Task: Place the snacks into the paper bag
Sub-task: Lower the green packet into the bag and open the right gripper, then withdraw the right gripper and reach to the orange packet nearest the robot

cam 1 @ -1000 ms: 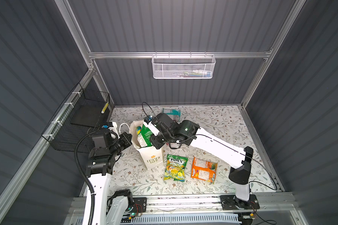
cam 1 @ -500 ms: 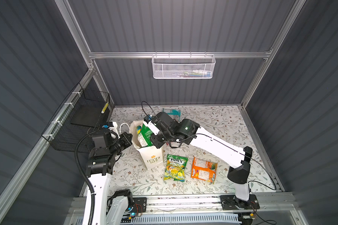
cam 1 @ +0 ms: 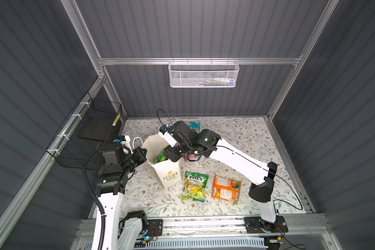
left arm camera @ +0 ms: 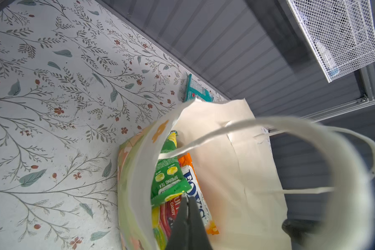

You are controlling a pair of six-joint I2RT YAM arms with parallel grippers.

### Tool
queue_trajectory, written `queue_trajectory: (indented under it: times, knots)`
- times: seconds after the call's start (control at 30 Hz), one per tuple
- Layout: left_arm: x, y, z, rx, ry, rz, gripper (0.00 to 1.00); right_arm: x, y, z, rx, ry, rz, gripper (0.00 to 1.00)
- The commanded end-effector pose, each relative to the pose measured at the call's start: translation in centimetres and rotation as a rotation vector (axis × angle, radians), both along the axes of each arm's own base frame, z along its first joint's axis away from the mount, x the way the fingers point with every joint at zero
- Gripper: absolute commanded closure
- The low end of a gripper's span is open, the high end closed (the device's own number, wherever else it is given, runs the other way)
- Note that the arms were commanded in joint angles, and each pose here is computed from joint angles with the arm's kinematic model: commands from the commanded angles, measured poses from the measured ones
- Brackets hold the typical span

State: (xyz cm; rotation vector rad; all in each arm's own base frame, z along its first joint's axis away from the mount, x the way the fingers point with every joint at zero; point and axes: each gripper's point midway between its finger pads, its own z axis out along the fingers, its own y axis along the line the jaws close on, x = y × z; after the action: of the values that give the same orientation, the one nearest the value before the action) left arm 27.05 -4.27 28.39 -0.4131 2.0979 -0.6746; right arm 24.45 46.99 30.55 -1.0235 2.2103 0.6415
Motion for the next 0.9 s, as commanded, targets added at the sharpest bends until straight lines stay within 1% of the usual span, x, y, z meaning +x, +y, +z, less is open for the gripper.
queue_trajectory:
  times: [0.0, 0.07, 0.1, 0.17, 0.3, 0.43, 0.5, 0.6, 0.67, 0.73, 0.87]
  knots:
    - [-0.2, -0.2, 0.3, -0.013, -0.015, -0.013, 1.0, -0.6, -1.9, 4.7, 0.08, -0.065, -0.011, 0.49]
    - [-0.2, -0.3, 0.3, -0.014, -0.015, -0.014, 1.0, -1.0, -2.9, 6.4, 0.113, -0.089, -0.017, 0.44]
    - [-0.2, -0.3, 0.3, -0.014, -0.015, -0.014, 1.0, -1.2, -3.6, 7.2, 0.13, -0.103, -0.022, 0.39]
    - [-0.2, -0.3, 0.2, -0.014, -0.014, -0.014, 1.0, -1.6, -5.2, 8.7, 0.157, -0.13, -0.041, 0.32]
    - [-0.3, -0.3, 0.2, -0.015, -0.015, -0.012, 1.0, -2.1, -9.3, 10.1, 0.187, -0.189, -0.118, 0.19]
    - [-0.4, -0.3, 0.3, -0.016, -0.018, -0.013, 1.0, -2.7, -14.0, 9.9, 0.201, -0.219, -0.223, 0.12]
    - [-0.4, -0.2, 0.3, -0.016, -0.018, -0.011, 1.0, -3.1, -16.7, 9.9, 0.231, -0.228, -0.285, 0.09]
    - [-0.5, -0.3, 0.3, -0.019, -0.02, -0.01, 1.0, -3.5, -20.5, 7.7, 0.239, -0.216, -0.385, 0.04]
    - [-0.4, -0.3, 0.3, -0.022, -0.021, -0.01, 1.0, -3.9, -23.3, 6.1, 0.245, -0.196, -0.456, 0.03]
    - [-0.4, -0.2, 0.1, -0.02, -0.013, -0.005, 1.0, -4.1, -25.5, 3.4, 0.242, -0.153, -0.528, 0.01]
    - [-0.3, -0.3, -0.5, -0.025, 0.013, -0.009, 1.0, -5.0, -29.4, -3.1, 0.241, -0.025, -0.655, 0.01]
